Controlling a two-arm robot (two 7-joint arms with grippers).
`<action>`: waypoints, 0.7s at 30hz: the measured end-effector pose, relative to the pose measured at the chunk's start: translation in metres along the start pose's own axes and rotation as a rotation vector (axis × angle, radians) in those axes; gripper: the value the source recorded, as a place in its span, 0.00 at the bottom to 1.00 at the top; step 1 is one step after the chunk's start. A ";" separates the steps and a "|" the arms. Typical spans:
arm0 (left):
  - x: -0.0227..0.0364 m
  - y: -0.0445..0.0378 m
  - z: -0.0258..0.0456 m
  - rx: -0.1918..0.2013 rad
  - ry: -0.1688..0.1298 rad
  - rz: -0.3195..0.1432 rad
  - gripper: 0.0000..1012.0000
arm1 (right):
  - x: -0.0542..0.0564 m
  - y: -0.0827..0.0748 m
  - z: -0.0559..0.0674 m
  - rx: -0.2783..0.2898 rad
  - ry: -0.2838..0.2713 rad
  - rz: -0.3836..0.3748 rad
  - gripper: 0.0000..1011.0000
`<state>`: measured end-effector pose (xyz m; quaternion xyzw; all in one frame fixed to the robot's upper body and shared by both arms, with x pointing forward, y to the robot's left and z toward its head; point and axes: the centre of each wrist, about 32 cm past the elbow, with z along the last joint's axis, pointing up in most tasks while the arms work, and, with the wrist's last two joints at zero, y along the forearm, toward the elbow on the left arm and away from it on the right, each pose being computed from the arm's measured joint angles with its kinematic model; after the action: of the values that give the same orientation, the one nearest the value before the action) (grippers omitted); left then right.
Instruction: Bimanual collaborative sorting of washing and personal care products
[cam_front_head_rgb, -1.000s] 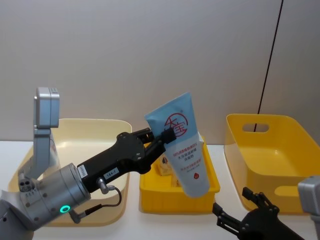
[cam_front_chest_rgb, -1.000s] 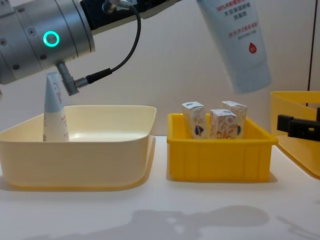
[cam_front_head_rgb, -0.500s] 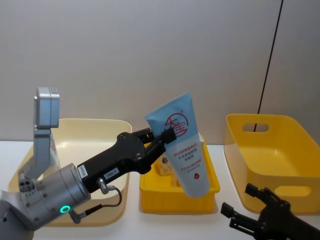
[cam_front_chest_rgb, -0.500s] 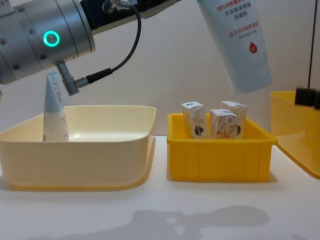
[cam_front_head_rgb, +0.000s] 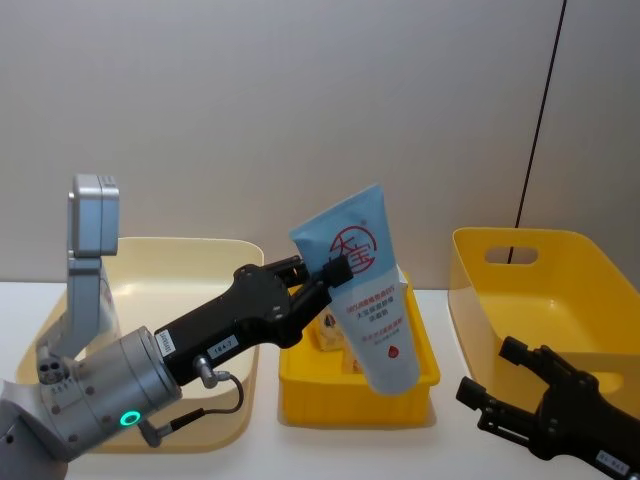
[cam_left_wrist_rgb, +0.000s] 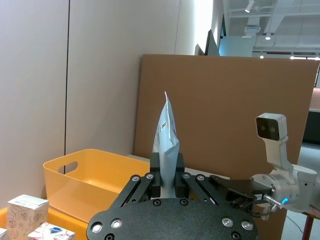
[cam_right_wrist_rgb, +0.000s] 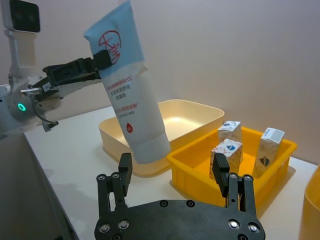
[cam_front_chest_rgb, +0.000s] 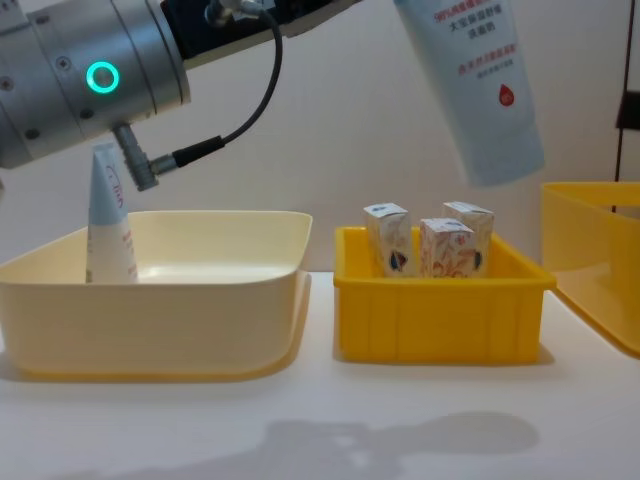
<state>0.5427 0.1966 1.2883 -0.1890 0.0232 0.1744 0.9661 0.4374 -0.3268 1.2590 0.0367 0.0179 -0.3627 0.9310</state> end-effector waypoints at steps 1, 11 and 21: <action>0.0000 0.0000 0.0000 0.000 0.000 0.000 0.14 | 0.001 0.001 0.002 0.004 -0.003 0.012 0.99; 0.0000 0.0000 0.0000 0.000 0.000 0.000 0.14 | 0.008 0.013 0.010 0.012 -0.021 0.094 0.99; 0.0000 0.0000 0.0000 0.000 0.000 0.000 0.14 | 0.012 0.035 0.013 0.005 -0.063 0.134 0.99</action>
<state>0.5427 0.1966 1.2883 -0.1890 0.0232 0.1745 0.9661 0.4694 -0.3103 1.2732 0.0286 -0.0146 -0.3007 0.9532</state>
